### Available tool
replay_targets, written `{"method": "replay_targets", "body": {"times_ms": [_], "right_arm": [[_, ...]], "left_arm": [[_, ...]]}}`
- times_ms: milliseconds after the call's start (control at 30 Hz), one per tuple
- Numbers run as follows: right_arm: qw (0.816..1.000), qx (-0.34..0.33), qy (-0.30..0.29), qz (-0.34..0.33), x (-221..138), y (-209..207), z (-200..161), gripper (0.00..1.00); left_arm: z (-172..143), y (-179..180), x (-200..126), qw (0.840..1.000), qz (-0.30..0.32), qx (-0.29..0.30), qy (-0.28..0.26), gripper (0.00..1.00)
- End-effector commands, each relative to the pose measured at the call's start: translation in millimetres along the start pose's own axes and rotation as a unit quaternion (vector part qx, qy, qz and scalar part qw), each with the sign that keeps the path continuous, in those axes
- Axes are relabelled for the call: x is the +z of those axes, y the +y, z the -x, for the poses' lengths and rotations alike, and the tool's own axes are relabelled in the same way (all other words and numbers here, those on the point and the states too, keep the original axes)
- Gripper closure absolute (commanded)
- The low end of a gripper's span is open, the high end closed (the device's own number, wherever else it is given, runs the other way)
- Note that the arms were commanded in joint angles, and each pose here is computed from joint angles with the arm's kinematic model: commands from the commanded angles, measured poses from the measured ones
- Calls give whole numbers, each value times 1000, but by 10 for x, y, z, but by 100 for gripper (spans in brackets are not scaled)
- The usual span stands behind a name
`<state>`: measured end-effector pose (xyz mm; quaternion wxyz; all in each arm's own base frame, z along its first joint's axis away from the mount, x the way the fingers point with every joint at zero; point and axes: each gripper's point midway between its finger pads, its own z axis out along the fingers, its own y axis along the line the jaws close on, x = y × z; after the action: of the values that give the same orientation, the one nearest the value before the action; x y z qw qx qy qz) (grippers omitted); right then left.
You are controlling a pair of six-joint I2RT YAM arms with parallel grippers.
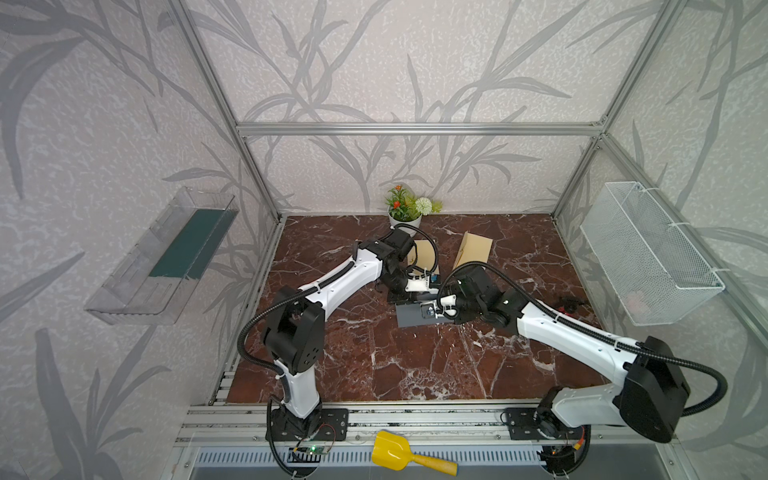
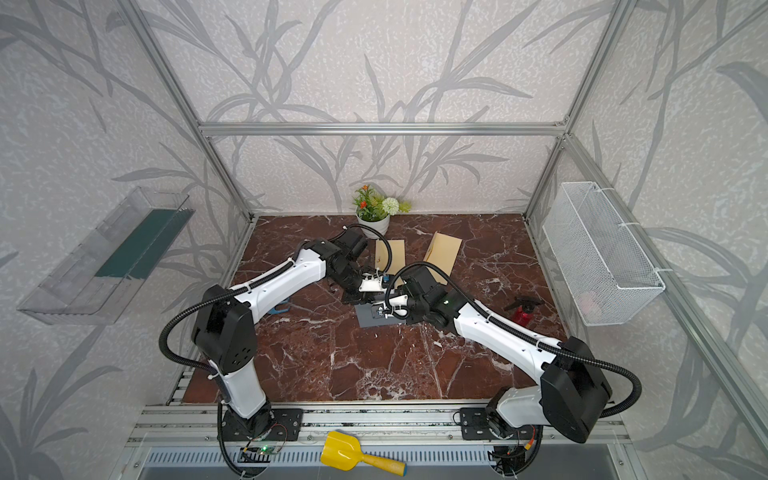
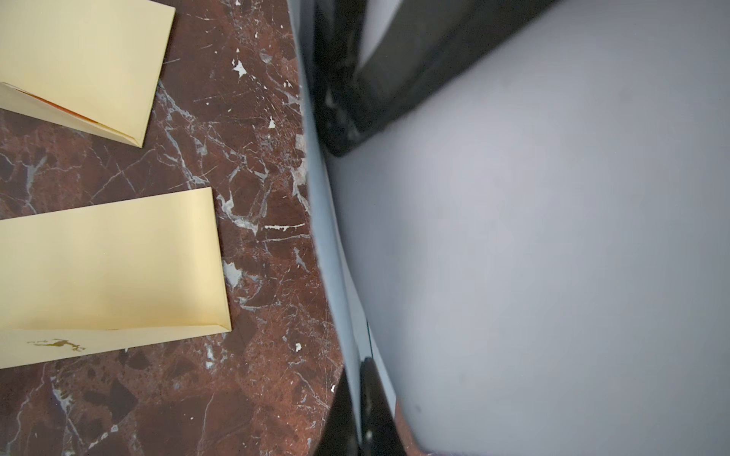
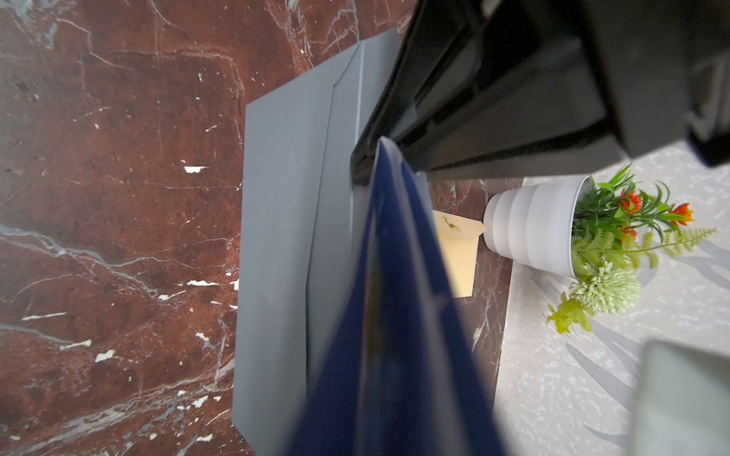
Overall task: Fold the letter paper in half and place it into the envelope
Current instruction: Place the letter paper in the envelope.
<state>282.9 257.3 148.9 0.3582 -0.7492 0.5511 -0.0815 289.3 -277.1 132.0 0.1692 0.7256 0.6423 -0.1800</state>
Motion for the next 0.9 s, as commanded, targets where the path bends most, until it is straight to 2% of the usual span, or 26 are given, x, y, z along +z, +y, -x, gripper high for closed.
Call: {"method": "replay_targets", "body": {"times_ms": [0,200,567,867], "right_arm": [[1000,-10,14,5,38,45,-29,100],[1000,-4,28,5,85,111,-57,100],[995,45,58,61,78,414,-141,100],[990,79,93,63,56,441,-212,98]], "left_arm": [[114,-119,-136,1000,-10,20,-22,100],[124,-115,-143,999,-12,18,-25,100],[126,-108,-127,999,-14,13,-28,100],[125,-99,-144,999,-14,11,-27,100]]}}
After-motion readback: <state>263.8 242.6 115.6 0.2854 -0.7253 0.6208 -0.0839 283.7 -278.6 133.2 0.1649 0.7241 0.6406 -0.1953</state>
